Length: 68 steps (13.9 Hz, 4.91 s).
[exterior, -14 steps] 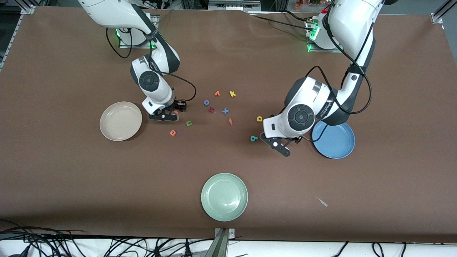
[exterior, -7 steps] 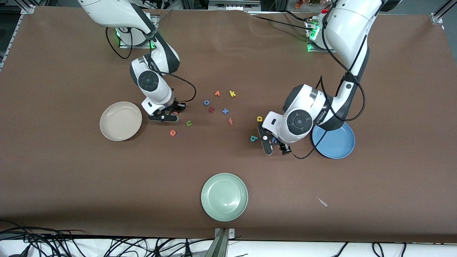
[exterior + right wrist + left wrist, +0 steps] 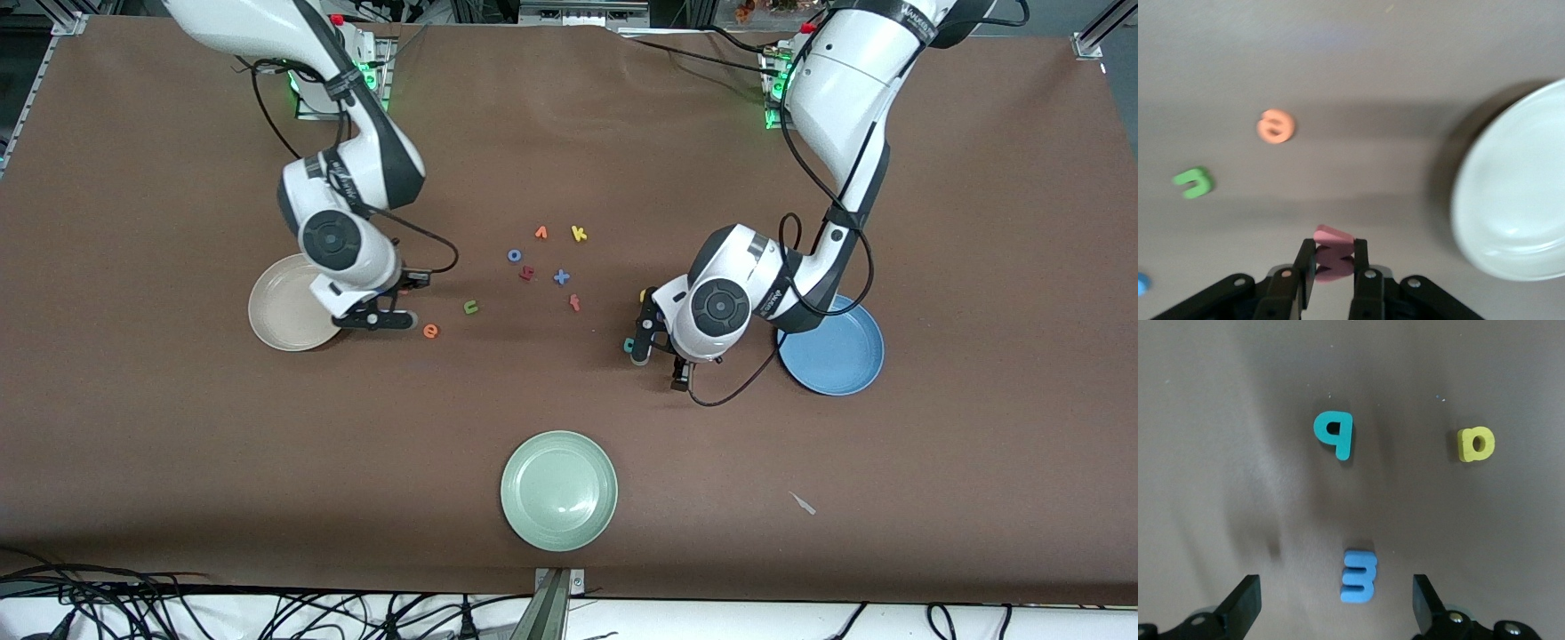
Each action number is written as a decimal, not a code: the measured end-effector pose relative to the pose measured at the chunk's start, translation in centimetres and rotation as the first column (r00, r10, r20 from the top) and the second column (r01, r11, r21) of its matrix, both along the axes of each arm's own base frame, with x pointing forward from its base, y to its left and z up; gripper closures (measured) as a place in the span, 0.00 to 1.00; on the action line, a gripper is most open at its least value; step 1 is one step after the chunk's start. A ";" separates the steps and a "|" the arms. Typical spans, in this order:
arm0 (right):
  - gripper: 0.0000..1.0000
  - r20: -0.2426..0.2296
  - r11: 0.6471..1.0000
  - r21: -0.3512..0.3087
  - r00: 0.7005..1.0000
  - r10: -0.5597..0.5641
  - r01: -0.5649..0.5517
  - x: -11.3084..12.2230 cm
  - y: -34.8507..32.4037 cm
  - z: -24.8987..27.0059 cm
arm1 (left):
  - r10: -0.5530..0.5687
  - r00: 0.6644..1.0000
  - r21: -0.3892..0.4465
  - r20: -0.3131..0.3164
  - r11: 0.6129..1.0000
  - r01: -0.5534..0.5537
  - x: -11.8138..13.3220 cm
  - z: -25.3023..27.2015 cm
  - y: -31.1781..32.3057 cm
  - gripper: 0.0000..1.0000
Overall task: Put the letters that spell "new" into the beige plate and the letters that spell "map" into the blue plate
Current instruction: 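Drop the pink m in the white plate while the left gripper grasps, then drop the blue m in the blue plate while the right gripper reaches, then grasp the orange e with the right gripper while the left gripper reaches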
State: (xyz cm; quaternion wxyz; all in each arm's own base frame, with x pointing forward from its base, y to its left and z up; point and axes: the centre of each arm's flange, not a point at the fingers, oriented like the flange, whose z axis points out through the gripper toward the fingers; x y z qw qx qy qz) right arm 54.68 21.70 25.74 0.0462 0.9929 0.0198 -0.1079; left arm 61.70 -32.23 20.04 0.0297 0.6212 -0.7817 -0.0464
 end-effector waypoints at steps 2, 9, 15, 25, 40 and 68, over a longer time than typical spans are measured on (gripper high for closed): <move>0.74 -0.016 0.998 0.004 0.997 0.070 -0.070 1.0 -3.3 0.1 | -0.003 1.000 0.004 -0.004 1.000 0.003 -0.5 -0.9 0.2 0.00; 0.74 -0.022 0.964 0.027 0.964 0.266 -0.265 2.2 -12.9 -1.3 | -0.027 1.000 0.036 0.004 0.999 0.027 -0.9 -2.0 1.1 0.26; 0.48 0.101 0.938 0.023 0.934 0.342 -0.346 -0.7 -15.4 -4.6 | -0.029 0.999 0.021 0.029 0.999 0.028 -1.1 -2.6 1.2 0.74; 0.00 0.155 0.996 0.051 0.986 0.059 -0.068 1.3 -2.8 1.1 | 0.064 0.998 0.052 0.019 0.996 -0.065 2.2 3.9 6.8 0.74; 0.00 0.103 0.979 0.113 0.978 -0.179 0.167 3.4 4.0 -5.5 | 0.395 0.902 0.119 -0.174 0.918 -0.378 2.3 2.0 27.7 0.59; 0.72 0.088 0.980 0.101 0.980 -0.179 0.170 3.4 3.9 -8.0 | 0.985 0.172 0.078 0.015 0.170 -0.982 -3.6 3.7 -6.1 0.00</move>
